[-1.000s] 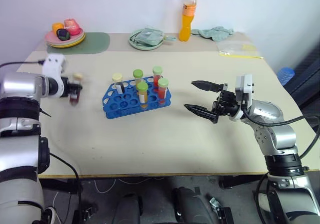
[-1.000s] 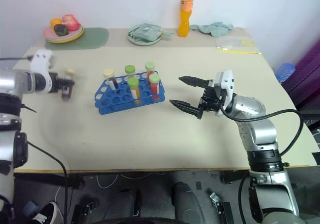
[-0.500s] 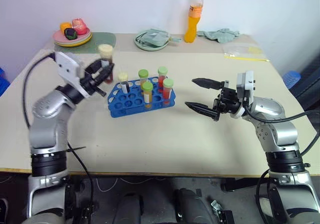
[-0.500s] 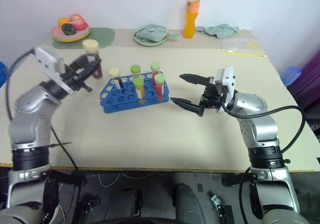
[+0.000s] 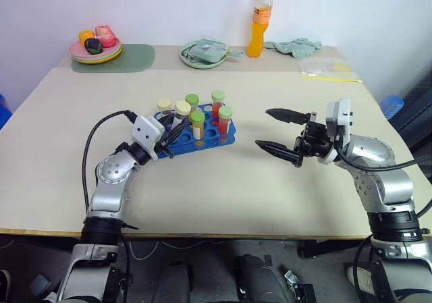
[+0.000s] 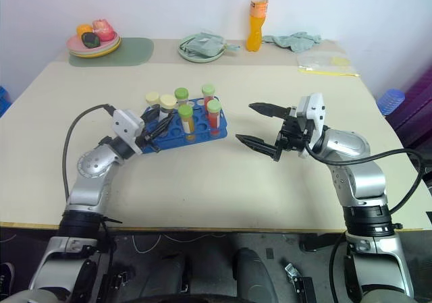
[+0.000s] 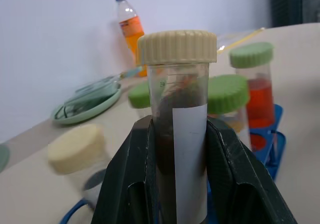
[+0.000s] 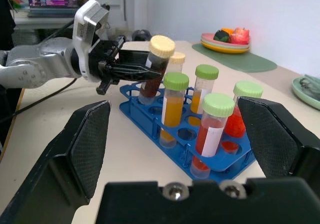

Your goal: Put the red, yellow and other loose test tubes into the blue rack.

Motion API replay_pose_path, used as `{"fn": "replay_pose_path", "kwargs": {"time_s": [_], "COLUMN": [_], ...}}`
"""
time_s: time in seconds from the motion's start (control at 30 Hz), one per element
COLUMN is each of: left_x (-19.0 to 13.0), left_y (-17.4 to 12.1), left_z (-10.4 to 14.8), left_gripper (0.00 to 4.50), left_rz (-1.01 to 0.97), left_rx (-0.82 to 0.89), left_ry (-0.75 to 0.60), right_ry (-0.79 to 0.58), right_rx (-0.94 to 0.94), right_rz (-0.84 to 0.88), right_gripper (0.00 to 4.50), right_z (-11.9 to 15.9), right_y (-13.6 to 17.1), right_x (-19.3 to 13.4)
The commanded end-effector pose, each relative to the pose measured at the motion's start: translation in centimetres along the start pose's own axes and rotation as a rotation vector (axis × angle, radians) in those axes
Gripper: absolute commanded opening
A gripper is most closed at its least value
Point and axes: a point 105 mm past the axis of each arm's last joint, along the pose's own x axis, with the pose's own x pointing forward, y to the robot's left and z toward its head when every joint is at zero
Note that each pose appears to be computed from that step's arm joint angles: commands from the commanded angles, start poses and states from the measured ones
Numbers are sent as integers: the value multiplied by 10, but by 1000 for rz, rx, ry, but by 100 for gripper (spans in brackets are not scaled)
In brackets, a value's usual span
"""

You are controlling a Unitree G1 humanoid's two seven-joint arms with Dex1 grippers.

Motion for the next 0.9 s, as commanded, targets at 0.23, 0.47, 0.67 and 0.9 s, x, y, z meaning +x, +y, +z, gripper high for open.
{"fn": "replay_pose_path", "kwargs": {"time_s": [0.23,0.47,0.67,0.9], "left_x": [-7,-13,-13,-7], "left_y": [-10,15,4,-12], "left_z": [-7,3,-6,-4], "left_gripper": [83,83,83,83], "left_rz": [-20,66,55,32], "left_rx": [37,96,26,-32], "left_ry": [8,0,12,-12], "right_ry": [-23,-23,-29,-30], "right_rx": [-50,-41,-45,-53], "right_rz": [-17,-9,-6,-3], "right_gripper": [450,450,450,450], "right_z": [14,10,11,13], "right_y": [-3,-2,-2,-2], "right_x": [-5,-3,-1,0]}}
